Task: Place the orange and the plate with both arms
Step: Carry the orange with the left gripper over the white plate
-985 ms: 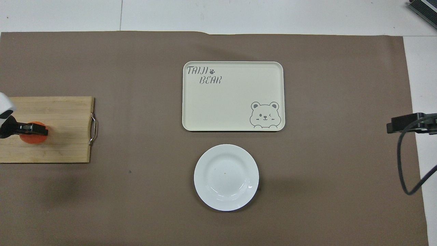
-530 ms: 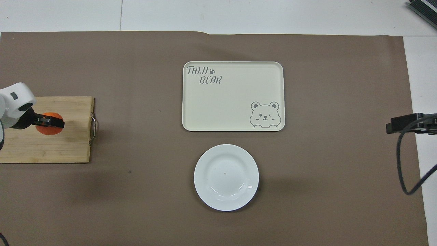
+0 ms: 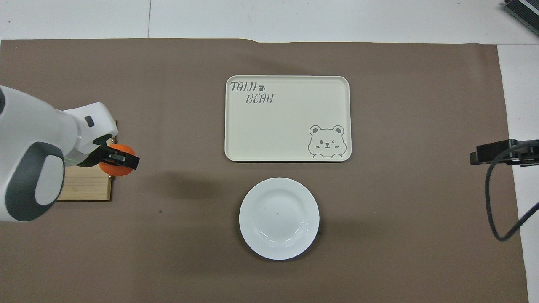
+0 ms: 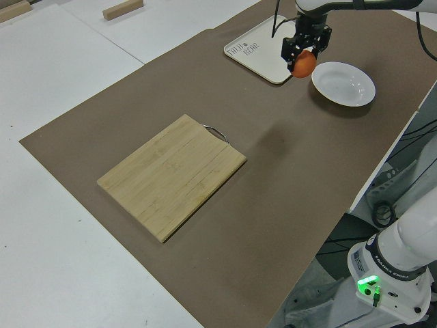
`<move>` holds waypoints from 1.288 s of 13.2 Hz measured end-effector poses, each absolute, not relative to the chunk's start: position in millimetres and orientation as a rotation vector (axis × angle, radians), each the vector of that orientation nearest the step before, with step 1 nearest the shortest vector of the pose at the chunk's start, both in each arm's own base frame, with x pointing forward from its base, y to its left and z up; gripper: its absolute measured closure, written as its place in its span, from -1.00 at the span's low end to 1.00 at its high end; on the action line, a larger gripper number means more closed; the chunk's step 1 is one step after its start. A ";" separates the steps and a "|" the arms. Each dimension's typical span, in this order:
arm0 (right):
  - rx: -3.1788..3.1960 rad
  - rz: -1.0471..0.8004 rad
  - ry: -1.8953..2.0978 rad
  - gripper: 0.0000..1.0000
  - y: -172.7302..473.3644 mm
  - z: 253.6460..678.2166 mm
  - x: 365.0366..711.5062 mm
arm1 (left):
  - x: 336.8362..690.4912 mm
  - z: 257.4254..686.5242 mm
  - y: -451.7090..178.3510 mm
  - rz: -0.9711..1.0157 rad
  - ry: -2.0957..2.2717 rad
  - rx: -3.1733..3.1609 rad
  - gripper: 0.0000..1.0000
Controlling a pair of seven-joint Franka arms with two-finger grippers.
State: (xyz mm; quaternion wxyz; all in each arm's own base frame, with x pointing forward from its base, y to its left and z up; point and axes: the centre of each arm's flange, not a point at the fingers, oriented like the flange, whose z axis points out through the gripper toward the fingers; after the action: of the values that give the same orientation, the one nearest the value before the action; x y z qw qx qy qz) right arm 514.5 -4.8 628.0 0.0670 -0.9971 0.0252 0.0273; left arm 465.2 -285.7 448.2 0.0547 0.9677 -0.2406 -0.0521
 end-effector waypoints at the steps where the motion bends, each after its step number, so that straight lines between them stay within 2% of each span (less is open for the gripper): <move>1: -3.002 0.106 0.052 -1.00 -2.8 620.3 514.1 | 451.2 447.2 -312.0 -0.155 -0.746 2.902 -0.61; 3: -2.956 0.122 0.008 -1.00 -1.4 604.9 515.4 | 428.4 437.0 -358.7 -0.115 -0.768 2.859 -0.61; 7: -2.906 0.109 -0.022 -1.00 -8.2 555.0 521.8 | 396.3 376.8 -435.1 -0.045 -0.752 2.850 -0.61; 11: -2.821 0.140 -0.066 -1.00 -0.5 519.4 521.5 | 391.0 353.7 -440.7 -0.104 -0.768 2.866 -0.62; 13: -2.776 0.124 -0.110 -1.00 -1.3 497.9 522.6 | 386.6 353.0 -443.0 -0.120 -0.782 2.866 -0.74; 14: -2.745 0.127 -0.104 -1.00 0.4 485.9 523.0 | 385.0 353.3 -444.1 -0.123 -0.787 2.866 -0.96; 17: -2.684 0.161 -0.068 -1.00 5.4 464.2 520.2 | 385.5 357.5 -442.4 -0.139 -0.787 2.869 -1.00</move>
State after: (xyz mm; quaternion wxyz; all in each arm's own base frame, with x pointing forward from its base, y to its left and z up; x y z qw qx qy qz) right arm 520.2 5.4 464.2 0.2240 -0.9725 -0.0245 0.0582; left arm 385.5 -442.4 357.5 0.0816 0.9601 -0.2633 -0.0465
